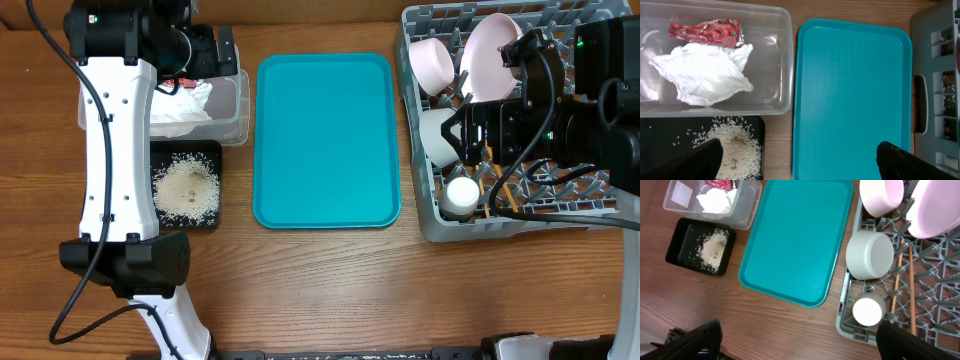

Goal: Sort waste into correct bins and load items into the dishwasher

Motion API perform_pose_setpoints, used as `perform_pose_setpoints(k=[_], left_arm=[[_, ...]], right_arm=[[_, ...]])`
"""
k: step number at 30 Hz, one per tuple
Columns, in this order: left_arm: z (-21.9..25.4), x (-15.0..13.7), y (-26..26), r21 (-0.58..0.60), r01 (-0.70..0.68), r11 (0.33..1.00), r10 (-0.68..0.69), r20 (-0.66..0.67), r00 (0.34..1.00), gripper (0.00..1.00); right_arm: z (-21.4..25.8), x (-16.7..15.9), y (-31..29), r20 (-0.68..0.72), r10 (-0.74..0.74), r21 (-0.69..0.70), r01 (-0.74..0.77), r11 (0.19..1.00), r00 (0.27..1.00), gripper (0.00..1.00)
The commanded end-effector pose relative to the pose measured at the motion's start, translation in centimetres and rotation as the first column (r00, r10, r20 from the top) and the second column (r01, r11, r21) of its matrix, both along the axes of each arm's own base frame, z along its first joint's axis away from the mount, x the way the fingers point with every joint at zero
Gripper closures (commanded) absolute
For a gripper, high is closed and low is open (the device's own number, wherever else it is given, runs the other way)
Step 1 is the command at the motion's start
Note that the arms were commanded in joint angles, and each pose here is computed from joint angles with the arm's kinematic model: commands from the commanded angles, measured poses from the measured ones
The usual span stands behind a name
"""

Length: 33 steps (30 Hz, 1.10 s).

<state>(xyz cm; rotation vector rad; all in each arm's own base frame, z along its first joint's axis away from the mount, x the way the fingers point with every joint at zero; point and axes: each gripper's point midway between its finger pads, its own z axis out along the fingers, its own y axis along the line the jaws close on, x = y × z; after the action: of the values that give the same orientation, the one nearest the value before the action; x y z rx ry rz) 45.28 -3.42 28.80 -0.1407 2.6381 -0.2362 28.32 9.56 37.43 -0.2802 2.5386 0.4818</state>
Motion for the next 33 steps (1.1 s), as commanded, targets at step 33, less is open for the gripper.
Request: perform_pose_setpoints(k=[33], left_arm=[[-0.2,0.2,-0.3,-0.001,-0.006,1.000,0.006,-0.004,1.000,0.00]], right_arm=[[-3.5,2.5,-4.5,0.726,-0.110,-0.023,0.184,0.983,0.678,0.00]])
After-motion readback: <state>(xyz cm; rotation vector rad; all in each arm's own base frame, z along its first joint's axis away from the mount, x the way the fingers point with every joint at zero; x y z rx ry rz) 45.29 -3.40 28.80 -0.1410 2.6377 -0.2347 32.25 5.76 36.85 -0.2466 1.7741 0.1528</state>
